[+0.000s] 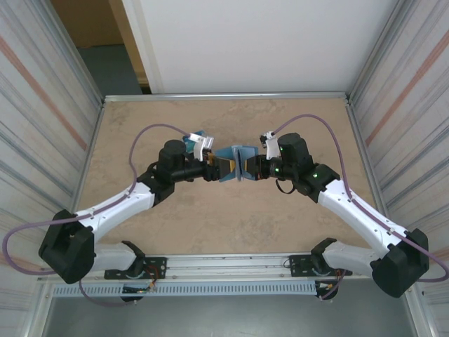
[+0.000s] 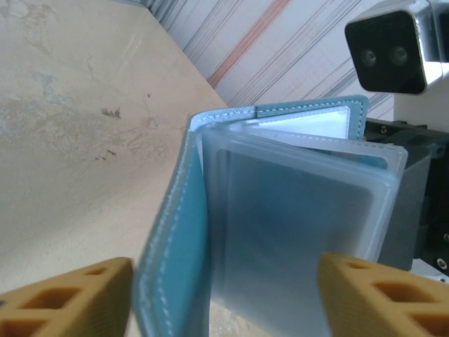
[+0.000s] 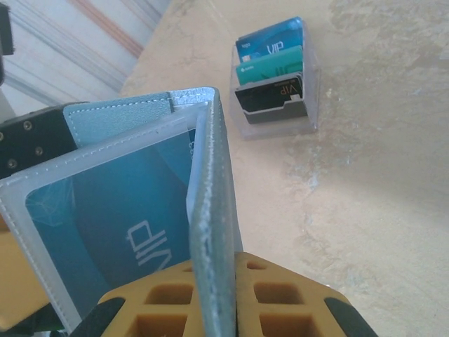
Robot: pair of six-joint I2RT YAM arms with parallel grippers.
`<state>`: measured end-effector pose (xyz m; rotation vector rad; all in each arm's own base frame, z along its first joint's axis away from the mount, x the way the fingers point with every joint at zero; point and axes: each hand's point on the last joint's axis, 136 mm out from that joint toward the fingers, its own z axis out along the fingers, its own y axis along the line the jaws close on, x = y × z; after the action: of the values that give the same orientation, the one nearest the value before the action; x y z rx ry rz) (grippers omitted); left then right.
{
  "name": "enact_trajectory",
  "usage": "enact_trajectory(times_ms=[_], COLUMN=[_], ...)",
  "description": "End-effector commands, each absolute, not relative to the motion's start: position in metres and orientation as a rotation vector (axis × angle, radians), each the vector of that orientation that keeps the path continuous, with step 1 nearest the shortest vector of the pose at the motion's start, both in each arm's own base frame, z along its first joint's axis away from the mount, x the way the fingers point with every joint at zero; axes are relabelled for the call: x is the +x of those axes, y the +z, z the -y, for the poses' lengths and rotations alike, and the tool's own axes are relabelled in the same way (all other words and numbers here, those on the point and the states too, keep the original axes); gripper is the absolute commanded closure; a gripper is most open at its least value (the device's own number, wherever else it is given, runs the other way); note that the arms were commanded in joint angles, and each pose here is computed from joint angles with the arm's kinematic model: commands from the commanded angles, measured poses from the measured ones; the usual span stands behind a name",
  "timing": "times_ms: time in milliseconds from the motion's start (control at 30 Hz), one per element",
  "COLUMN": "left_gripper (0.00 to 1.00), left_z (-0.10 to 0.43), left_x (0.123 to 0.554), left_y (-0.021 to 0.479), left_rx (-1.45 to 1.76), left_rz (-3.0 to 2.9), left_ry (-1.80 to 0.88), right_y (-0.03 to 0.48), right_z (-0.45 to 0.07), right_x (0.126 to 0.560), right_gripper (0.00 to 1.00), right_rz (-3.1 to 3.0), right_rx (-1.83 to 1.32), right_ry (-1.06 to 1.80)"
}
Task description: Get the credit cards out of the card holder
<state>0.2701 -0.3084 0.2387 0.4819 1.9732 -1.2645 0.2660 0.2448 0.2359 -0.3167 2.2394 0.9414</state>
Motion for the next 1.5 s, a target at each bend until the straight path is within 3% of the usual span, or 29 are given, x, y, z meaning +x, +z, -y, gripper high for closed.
enact_trajectory(times_ms=[0, 333, 433, 633, 800, 900, 967, 1000, 1100, 1233, 1467], left_gripper=[0.19, 0.01, 0.02, 0.28, 0.37, 0.52, 0.69, 0.77, 0.94, 1.00, 1.00], left_z=[0.306, 0.313, 0.313, 0.313, 0.311, 0.312, 0.311, 0.310, 0.305, 0.293, 0.291], left_x=[0.267, 0.268, 0.268, 0.273, 0.276, 0.277, 0.277, 0.278, 0.278, 0.279, 0.271], left_y=[0.245, 0.245, 0.245, 0.234, 0.221, 0.216, 0.210, 0.208, 0.198, 0.179, 0.127], left_rx=[0.482, 0.497, 0.499, 0.488, 0.482, 0.486, 0.480, 0.478, 0.462, 0.412, 0.257], left_rz=[-1.944, -1.931, -1.933, -1.967, -2.003, -2.016, -2.036, -2.045, -2.088, -2.184, -2.418], left_ry=[-1.286, -1.328, -1.325, -1.295, -1.255, -1.250, -1.240, -1.229, -1.171, -1.068, -1.076], right_y=[0.243, 0.237, 0.237, 0.241, 0.245, 0.243, 0.238, 0.234, 0.220, 0.203, 0.187], right_z=[-0.242, -0.244, -0.245, -0.254, -0.261, -0.260, -0.257, -0.254, -0.240, -0.214, -0.208], right_x=[0.273, 0.274, 0.275, 0.272, 0.266, 0.264, 0.264, 0.265, 0.268, 0.272, 0.274], right_gripper=[0.93, 0.93, 0.93, 0.93, 0.91, 0.87, 0.78, 0.67, 0.51, 0.38, 0.37], right_rz=[-2.230, -2.265, -2.267, -2.259, -2.251, -2.254, -2.270, -2.285, -2.343, -2.415, -2.476], right_rx=[-0.273, -0.255, -0.251, -0.267, -0.293, -0.291, -0.284, -0.268, -0.204, -0.098, -0.038], right_ry=[0.933, 0.909, 0.916, 0.981, 1.050, 1.057, 1.042, 1.019, 0.918, 0.724, 0.551])
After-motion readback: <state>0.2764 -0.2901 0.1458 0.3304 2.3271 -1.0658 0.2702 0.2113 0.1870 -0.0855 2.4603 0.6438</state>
